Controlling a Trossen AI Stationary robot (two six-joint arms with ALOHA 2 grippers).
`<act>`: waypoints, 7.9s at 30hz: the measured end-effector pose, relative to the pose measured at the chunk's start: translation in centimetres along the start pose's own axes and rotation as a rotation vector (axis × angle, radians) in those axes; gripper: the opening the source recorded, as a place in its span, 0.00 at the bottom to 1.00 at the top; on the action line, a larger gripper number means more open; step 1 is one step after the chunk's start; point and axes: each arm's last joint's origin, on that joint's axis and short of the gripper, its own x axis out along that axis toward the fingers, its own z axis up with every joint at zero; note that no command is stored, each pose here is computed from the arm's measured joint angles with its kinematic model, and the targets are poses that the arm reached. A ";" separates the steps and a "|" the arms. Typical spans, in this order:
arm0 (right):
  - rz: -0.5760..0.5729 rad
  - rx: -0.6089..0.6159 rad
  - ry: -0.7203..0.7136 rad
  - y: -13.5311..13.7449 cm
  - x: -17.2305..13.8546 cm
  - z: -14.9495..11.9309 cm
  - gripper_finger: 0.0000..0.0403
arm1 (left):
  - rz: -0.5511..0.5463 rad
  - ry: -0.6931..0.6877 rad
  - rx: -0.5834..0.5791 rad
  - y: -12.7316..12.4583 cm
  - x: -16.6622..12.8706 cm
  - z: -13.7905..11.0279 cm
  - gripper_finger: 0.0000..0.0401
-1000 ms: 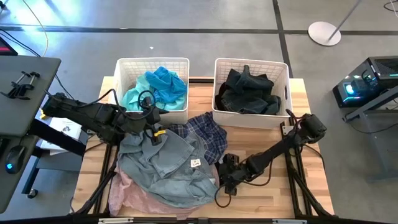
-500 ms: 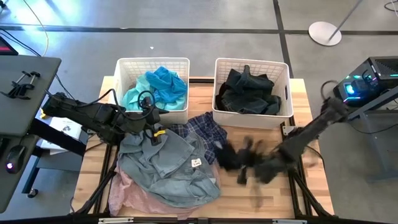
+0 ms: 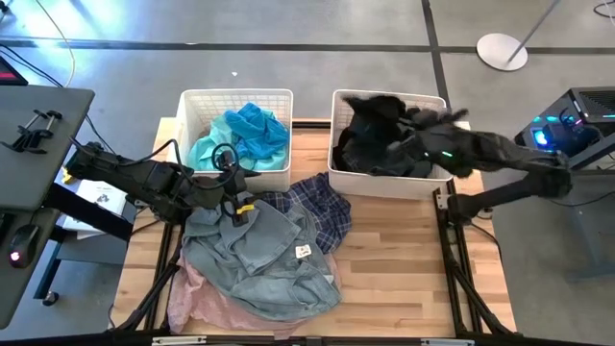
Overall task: Sort clothes
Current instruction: Put the black boxer into the right white bin, then put the blue/white pants into the right white bin
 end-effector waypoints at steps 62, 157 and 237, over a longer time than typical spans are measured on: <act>0.395 -0.140 -0.097 9.8 -2.0 -8.1 0.45 | 0.184 0.022 0.069 -4.8 3.2 -0.8 0.62; 0.097 0.119 1.088 -5.2 16.5 -12.9 0.17 | 0.165 0.001 0.139 -6.5 -1.0 -2.8 0.62; 0.608 -0.661 0.598 22.4 10.9 -20.6 0.04 | 0.150 -0.015 0.136 -6.2 -1.1 -2.3 0.62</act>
